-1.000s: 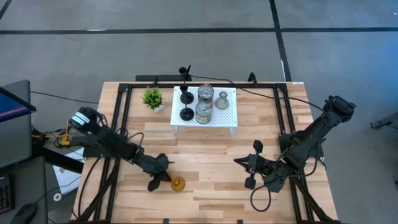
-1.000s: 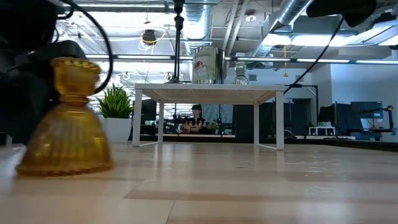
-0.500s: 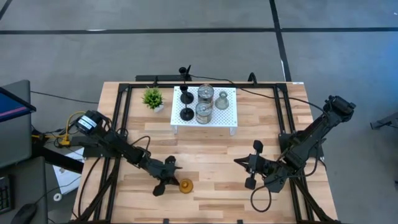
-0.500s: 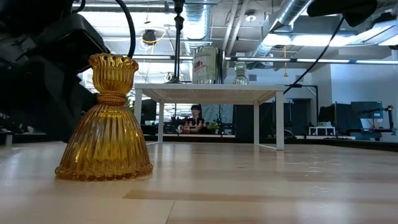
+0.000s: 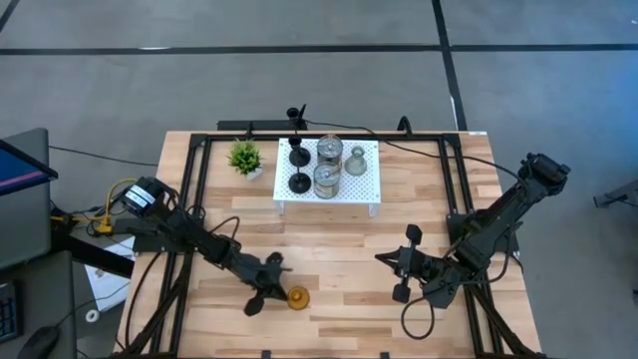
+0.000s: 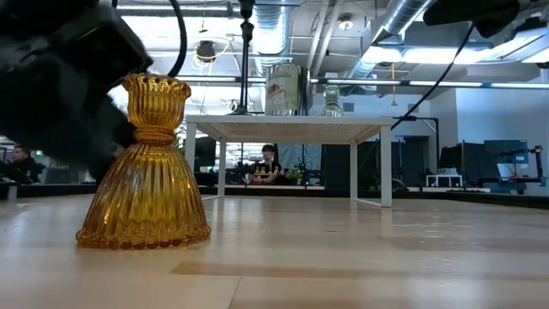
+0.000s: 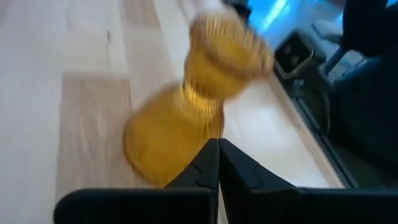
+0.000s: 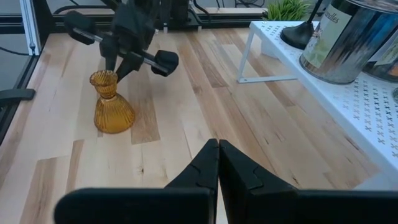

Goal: Pick & Place candle stick holders
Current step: Align the orange glass candle holder with the other green glass candle holder on the shelf

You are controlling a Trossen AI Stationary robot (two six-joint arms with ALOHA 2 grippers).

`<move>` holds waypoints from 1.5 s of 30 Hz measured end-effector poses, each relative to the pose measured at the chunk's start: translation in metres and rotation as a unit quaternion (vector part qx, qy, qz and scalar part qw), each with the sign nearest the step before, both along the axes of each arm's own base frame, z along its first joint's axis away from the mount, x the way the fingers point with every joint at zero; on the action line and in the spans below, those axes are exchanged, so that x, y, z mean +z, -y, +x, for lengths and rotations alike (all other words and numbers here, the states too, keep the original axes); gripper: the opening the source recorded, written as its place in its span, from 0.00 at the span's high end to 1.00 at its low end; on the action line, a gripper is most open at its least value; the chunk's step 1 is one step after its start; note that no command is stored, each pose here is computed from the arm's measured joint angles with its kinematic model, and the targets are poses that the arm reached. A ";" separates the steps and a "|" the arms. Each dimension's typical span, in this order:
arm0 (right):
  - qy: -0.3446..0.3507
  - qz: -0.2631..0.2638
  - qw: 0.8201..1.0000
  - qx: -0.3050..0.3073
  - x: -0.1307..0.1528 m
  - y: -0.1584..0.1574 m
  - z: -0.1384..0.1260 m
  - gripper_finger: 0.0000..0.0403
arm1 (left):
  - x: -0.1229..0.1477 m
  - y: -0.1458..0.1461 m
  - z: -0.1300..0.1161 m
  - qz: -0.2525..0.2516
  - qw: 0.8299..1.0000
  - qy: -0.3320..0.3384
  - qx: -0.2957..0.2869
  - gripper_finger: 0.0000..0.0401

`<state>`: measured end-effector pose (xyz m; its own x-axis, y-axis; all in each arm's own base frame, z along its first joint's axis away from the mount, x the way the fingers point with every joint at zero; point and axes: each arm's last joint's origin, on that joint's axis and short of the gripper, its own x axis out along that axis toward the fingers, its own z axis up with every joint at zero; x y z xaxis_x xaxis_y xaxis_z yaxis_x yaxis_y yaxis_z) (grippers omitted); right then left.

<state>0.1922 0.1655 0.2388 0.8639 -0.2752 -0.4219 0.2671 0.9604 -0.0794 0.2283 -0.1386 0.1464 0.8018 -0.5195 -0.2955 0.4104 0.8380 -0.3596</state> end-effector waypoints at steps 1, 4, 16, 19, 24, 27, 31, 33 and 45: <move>0.000 0.000 1.000 0.000 0.000 0.000 0.000 1.00 | 0.002 0.000 0.001 -0.001 1.000 0.011 0.001 0.99; 0.000 0.000 1.000 0.001 0.000 0.000 0.000 1.00 | 0.007 0.001 0.004 -0.006 1.000 0.022 0.002 0.99; 0.001 0.004 1.000 0.001 0.000 0.000 0.000 1.00 | 0.008 0.008 0.046 0.031 0.998 0.052 0.012 0.99; 0.002 0.005 1.000 0.001 0.000 0.000 0.000 1.00 | 0.010 0.004 0.060 0.042 0.997 0.066 0.009 0.99; 0.007 0.011 1.000 0.002 0.001 -0.001 0.001 1.00 | 0.010 -0.010 0.083 0.053 0.995 0.080 -0.007 0.99; 0.010 0.014 1.000 0.002 0.002 -0.002 0.001 1.00 | 0.009 -0.022 0.096 0.057 0.995 0.086 -0.010 0.99; 0.011 0.015 1.000 0.002 0.002 -0.002 0.001 1.00 | 0.014 -0.035 0.110 0.068 0.992 0.106 -0.017 0.99; 0.011 0.016 1.000 0.002 0.002 -0.002 0.001 1.00 | 0.019 -0.040 0.116 0.076 0.989 0.123 -0.022 0.99; 0.012 0.018 1.000 0.001 0.002 -0.002 0.001 1.00 | 0.038 -0.053 0.122 0.089 0.984 0.153 -0.033 0.99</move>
